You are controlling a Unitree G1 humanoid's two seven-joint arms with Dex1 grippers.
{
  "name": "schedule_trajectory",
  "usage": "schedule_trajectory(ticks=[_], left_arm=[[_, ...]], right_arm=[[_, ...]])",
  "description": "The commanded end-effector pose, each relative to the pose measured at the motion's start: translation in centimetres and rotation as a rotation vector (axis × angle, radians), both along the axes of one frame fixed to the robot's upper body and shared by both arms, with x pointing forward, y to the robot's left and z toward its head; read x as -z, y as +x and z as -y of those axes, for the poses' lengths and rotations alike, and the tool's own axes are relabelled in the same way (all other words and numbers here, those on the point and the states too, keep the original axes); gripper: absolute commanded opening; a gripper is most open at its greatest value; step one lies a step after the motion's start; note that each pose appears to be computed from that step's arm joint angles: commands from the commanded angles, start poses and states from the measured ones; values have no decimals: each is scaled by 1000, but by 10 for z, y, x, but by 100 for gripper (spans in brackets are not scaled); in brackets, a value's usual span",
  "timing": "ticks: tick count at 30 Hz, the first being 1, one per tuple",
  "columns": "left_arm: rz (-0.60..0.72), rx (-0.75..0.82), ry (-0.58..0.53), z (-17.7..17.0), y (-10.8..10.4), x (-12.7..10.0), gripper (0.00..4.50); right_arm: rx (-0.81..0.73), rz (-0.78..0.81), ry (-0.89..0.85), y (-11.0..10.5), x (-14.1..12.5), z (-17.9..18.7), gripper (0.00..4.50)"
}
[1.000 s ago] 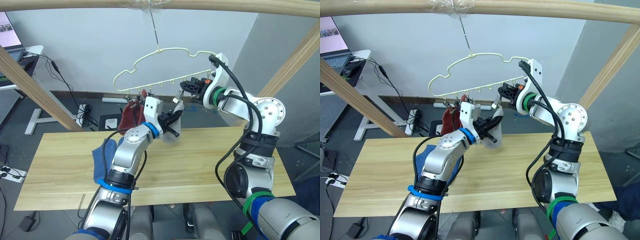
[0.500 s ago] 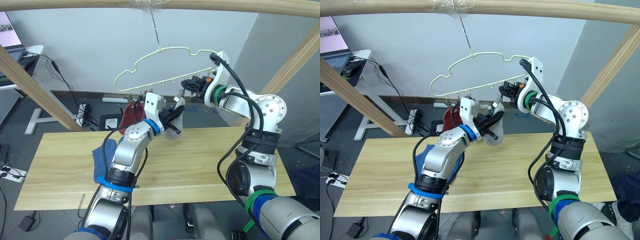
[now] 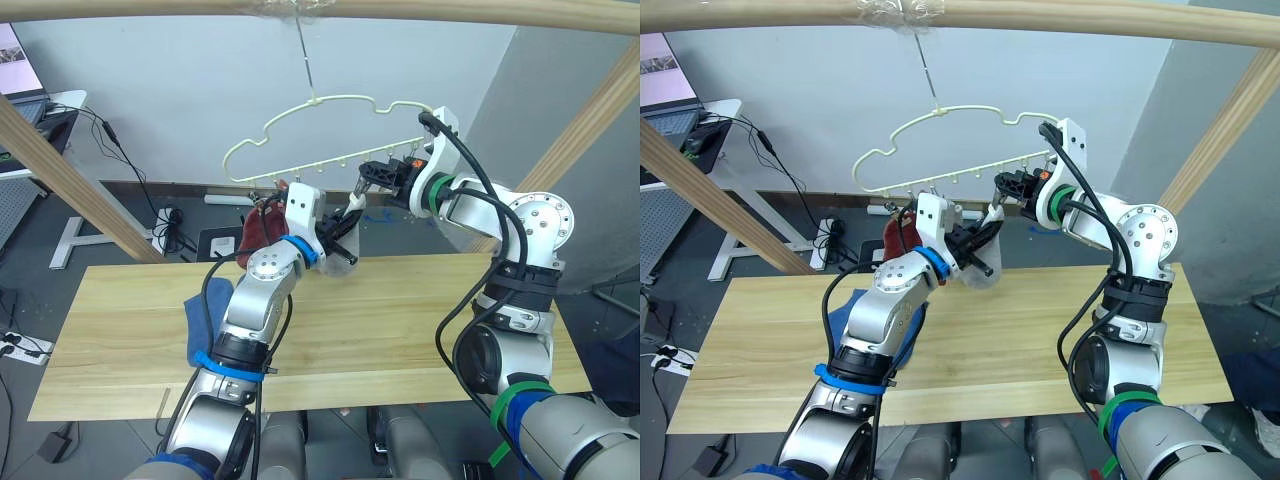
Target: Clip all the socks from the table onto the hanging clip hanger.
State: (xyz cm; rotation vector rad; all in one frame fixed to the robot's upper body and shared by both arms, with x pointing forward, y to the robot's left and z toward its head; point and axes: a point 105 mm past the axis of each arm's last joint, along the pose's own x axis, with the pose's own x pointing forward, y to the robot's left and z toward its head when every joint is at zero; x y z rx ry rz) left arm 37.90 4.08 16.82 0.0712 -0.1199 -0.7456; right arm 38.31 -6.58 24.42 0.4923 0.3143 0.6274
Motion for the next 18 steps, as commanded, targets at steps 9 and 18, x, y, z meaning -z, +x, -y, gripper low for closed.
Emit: schedule_trajectory(ticks=[9,18], left_arm=[[-12,57,-4,-1,1,9,77],[-79,125,51,-41,-17,24,336]], right_arm=[[12,226,-35,-47,-23,27,389],[227,470,-409,-69,12,42,389]])
